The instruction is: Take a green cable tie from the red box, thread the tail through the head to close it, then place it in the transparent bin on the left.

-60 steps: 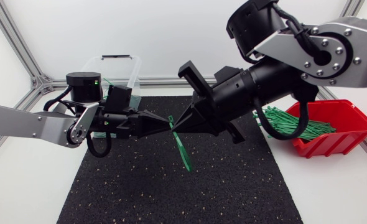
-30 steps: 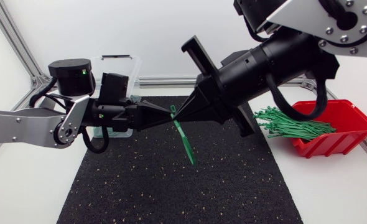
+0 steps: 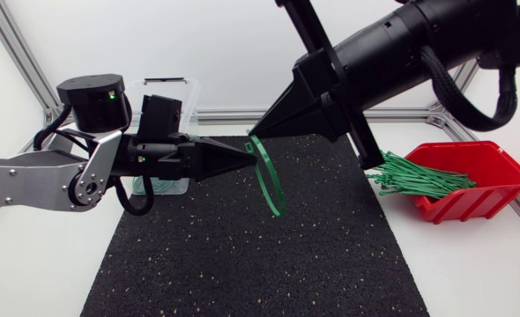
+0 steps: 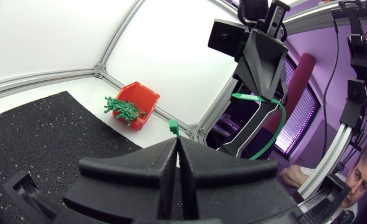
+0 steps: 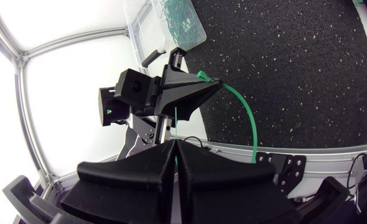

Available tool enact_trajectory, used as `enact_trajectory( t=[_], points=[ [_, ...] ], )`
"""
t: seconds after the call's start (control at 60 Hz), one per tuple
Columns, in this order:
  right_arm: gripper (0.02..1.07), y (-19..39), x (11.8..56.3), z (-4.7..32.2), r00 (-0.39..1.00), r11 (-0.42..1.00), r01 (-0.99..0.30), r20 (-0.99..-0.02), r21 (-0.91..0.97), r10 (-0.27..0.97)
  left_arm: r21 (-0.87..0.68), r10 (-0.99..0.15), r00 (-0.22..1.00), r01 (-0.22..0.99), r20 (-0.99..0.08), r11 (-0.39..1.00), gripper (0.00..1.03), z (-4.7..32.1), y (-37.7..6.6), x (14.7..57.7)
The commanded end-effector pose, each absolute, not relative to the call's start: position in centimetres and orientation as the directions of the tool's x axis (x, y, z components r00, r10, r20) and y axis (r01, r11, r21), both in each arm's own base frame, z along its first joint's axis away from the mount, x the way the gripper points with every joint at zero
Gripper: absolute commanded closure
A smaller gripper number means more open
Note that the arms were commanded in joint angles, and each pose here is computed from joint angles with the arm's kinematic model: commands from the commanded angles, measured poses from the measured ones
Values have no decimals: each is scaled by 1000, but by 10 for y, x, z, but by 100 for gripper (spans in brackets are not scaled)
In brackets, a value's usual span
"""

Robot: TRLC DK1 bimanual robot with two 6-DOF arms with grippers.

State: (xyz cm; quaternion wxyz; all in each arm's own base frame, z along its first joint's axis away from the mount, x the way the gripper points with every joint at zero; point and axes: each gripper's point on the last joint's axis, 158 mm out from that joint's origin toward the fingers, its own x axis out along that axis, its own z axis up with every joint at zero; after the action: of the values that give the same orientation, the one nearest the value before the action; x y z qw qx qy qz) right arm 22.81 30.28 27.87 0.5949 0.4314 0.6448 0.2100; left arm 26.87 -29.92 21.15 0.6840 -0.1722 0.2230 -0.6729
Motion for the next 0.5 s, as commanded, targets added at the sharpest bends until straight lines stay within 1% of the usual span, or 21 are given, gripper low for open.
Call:
enact_trajectory(
  t=[0.0, 0.267, 0.483],
  points=[
    [102, 301, 229, 286, 83, 520, 343, -577, 782, 812, -552, -998, -10, 834, -65, 28, 100, 214, -299, 262],
    [102, 301, 231, 283, 83, 513, 361, -574, 779, 814, -508, -998, 41, 860, -40, 56, 100, 236, -297, 262],
    [102, 300, 234, 284, 89, 497, 358, -558, 791, 825, -495, -999, 32, 868, -32, 44, 100, 240, -299, 256]
  ],
)
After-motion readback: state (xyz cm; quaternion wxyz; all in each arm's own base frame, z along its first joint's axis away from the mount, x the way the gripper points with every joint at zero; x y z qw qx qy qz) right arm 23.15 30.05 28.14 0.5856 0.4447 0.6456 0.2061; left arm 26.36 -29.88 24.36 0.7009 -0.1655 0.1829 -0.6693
